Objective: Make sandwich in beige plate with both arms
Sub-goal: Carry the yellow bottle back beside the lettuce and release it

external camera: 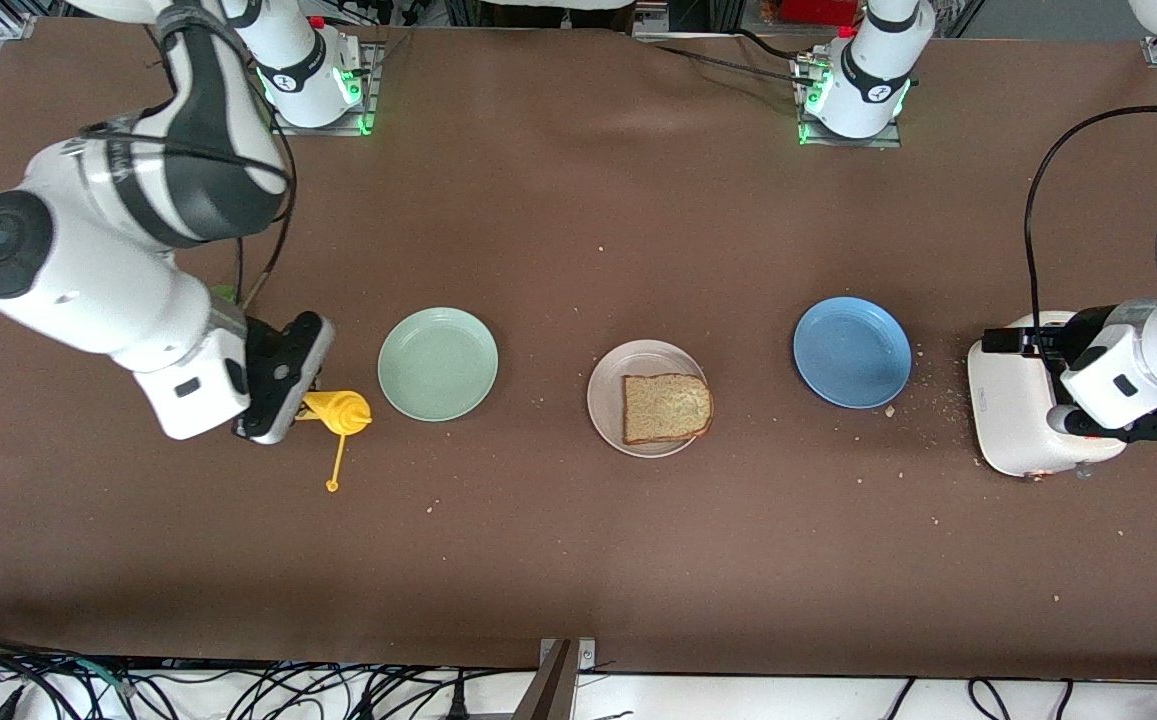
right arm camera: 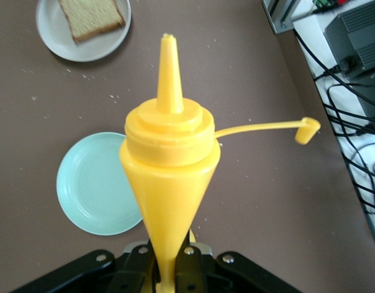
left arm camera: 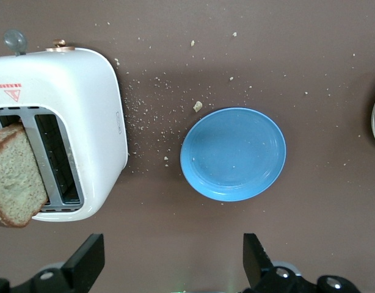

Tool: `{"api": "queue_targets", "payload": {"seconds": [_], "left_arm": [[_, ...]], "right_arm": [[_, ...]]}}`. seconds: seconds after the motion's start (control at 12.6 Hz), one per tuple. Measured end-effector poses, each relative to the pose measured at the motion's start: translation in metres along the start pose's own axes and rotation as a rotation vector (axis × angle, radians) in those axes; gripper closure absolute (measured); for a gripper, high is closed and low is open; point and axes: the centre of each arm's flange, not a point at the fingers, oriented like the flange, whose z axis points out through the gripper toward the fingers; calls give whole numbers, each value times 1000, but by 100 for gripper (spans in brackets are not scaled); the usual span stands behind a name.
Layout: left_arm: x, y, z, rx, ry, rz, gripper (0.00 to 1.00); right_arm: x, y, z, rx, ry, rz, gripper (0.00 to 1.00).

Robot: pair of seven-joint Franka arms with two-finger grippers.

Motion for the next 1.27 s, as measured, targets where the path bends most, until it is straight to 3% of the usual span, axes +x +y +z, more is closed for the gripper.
{"api": "queue_targets", "payload": {"seconds": [0.32, 0.48, 0.64, 0.8, 1.27], "left_arm": [[0, 0, 0, 0, -1, 0, 0], [0, 0, 1, 0, -1, 0, 0], [0, 0, 1, 0, -1, 0, 0], [0, 0, 1, 0, -1, 0, 0], [0, 0, 1, 0, -2, -1, 0]], "right_arm": [[-92, 33, 32, 141, 239, -30, 89], [-140, 36, 67, 203, 412, -17, 89], [-190, 31, 105, 221, 561, -13, 89], [-227, 21, 136, 218, 632, -37, 89], [-290, 1, 213, 161, 739, -163, 89]]}}
